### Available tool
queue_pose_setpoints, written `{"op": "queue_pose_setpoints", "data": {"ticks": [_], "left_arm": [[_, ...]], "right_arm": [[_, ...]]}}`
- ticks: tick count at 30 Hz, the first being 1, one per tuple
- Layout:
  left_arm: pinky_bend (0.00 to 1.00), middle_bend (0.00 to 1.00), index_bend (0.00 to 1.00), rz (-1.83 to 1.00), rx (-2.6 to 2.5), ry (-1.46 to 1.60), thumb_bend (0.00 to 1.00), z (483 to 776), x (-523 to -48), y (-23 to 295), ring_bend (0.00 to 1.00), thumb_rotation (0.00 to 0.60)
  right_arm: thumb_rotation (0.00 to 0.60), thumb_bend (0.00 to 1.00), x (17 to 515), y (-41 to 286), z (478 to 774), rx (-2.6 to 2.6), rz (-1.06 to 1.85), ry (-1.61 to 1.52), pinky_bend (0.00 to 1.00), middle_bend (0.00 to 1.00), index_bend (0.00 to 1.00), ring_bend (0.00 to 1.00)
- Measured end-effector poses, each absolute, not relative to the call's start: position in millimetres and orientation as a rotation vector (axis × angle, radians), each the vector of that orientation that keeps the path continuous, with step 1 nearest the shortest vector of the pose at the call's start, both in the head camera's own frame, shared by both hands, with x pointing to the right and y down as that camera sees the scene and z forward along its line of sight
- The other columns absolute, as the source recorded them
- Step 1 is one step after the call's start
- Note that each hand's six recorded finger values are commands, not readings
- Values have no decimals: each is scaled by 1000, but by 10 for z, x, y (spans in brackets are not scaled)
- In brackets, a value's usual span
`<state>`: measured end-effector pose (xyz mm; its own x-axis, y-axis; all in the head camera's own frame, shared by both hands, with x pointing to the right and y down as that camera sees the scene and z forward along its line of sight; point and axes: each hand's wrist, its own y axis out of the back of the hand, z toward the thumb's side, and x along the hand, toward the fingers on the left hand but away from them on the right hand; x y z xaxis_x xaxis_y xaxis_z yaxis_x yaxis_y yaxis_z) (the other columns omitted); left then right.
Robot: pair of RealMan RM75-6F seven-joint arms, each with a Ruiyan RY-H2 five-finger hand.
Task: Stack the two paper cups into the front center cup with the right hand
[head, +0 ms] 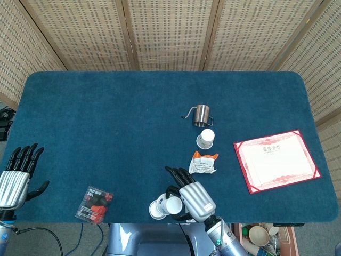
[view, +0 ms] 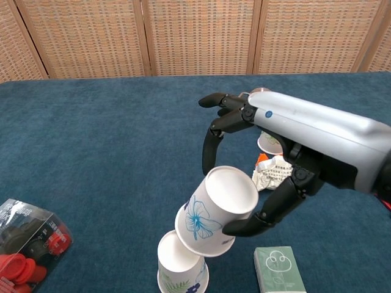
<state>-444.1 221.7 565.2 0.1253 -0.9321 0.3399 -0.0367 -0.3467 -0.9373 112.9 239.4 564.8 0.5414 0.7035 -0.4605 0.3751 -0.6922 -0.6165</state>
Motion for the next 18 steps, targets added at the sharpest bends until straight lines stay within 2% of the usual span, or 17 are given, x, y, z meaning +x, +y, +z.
{"op": "queue_pose_setpoints", "data": {"ticks": [18], "left_arm": [[0, 0, 0, -1340, -1563, 981, 259, 5640, -4449, 2218, 0, 600]], "right_arm": [[600, 55, 1039, 2480, 5661, -2360, 971, -857, 0, 30, 524, 0]]}}
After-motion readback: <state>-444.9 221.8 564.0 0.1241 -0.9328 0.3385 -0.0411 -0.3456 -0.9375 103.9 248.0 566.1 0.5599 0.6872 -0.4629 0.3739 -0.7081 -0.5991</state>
